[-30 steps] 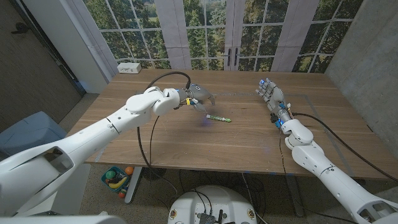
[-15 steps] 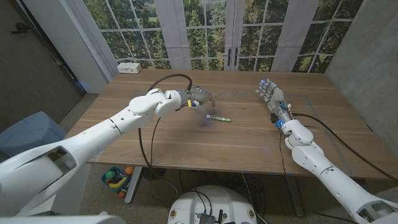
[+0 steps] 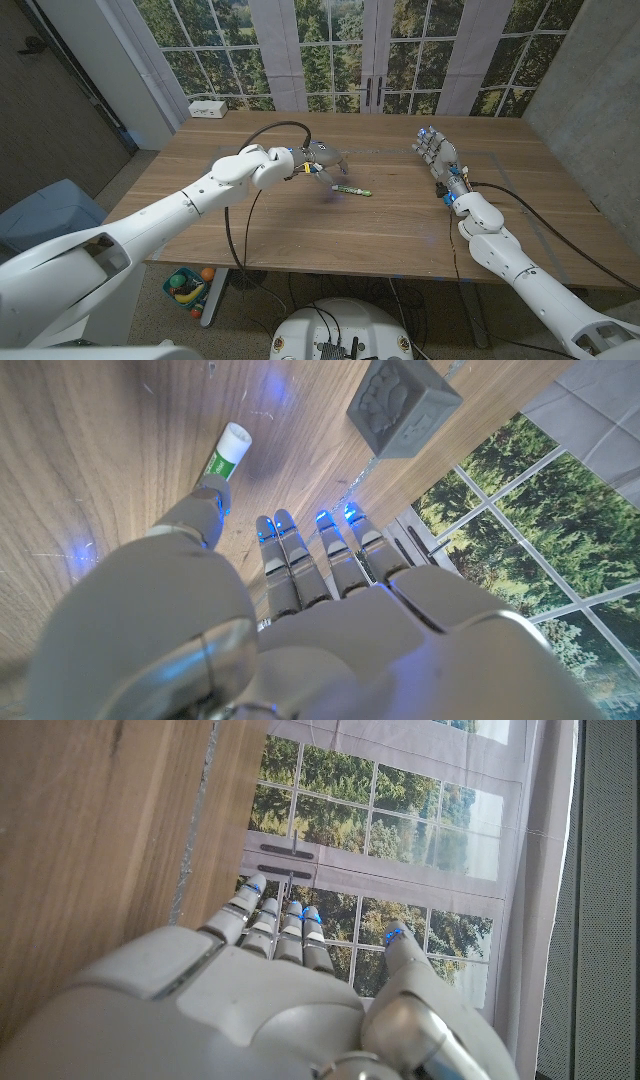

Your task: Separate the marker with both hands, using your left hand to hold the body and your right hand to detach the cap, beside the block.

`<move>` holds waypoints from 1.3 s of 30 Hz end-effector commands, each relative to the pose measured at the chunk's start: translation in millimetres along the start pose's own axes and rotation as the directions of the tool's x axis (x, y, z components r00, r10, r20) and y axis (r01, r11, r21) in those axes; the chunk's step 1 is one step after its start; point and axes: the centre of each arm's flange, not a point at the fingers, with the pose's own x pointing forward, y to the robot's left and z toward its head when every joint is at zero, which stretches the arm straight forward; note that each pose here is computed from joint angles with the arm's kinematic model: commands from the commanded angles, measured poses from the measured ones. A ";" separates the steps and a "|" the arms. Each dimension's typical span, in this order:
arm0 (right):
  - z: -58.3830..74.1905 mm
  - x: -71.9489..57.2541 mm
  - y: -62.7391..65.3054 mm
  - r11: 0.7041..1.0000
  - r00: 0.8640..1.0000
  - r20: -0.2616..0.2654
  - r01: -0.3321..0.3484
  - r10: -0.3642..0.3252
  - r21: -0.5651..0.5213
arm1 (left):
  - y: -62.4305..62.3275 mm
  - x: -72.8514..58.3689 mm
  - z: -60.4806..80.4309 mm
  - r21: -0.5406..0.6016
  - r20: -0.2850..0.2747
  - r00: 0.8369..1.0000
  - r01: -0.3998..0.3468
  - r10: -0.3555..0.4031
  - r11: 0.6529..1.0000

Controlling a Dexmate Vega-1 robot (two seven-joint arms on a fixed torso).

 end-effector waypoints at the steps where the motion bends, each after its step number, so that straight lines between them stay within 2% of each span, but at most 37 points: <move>1: -1.8 -0.5 -2.3 1.000 1.000 0.000 0.001 -0.001 0.003 | -3.6 3.9 5.3 0.005 0.006 1.000 -0.010 0.010 1.000; 9: -2.7 0.1 -3.5 1.000 1.000 -0.003 -0.001 0.001 0.011 | -7.9 6.5 10.5 0.020 0.016 1.000 0.008 -0.009 1.000; 22: -4.1 1.2 -5.2 1.000 1.000 -0.006 -0.004 0.004 0.014 | -13.0 11.3 9.8 0.044 0.004 1.000 0.024 -0.024 0.999; 39: -5.5 3.2 -8.6 1.000 1.000 -0.006 -0.003 0.003 0.015 | -18.5 19.0 13.4 0.034 0.016 0.999 0.035 -0.036 0.999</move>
